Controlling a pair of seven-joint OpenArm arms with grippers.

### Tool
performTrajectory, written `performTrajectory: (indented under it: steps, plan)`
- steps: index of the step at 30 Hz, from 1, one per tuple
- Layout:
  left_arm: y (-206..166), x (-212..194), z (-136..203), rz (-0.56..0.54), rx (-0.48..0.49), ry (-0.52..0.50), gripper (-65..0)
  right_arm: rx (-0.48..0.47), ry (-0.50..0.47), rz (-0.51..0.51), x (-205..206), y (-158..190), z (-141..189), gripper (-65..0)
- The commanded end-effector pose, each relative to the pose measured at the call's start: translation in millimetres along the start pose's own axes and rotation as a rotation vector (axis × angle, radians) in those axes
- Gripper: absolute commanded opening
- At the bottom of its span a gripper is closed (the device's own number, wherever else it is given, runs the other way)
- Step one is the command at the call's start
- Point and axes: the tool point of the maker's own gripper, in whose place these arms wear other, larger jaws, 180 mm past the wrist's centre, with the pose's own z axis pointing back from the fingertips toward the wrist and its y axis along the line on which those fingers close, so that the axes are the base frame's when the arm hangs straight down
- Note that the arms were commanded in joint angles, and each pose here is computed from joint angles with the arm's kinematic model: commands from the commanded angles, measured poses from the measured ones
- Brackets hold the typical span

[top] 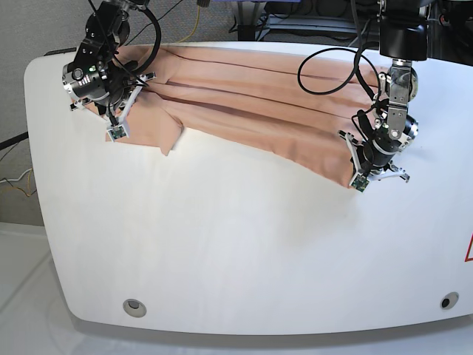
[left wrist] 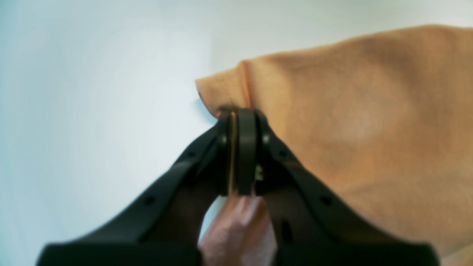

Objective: Fold the T-shirt properly
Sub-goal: 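Pull the held strip with both grippers toward the shoulder edge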

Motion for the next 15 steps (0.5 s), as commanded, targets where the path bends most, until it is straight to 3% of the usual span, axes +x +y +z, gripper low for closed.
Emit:
performTrajectory:
  steps: [1, 15]
  plan:
    - [-8, -16, 2, -0.013, -0.026, 0.055, -63.3, -0.020, -0.010, 0.013, 1, -5, 5, -65.0]
    - [-11, -49, 10, -0.029, -0.034, 0.120, -63.3, 0.010, 0.053, 0.010, -25, 5, 0, -65.0]
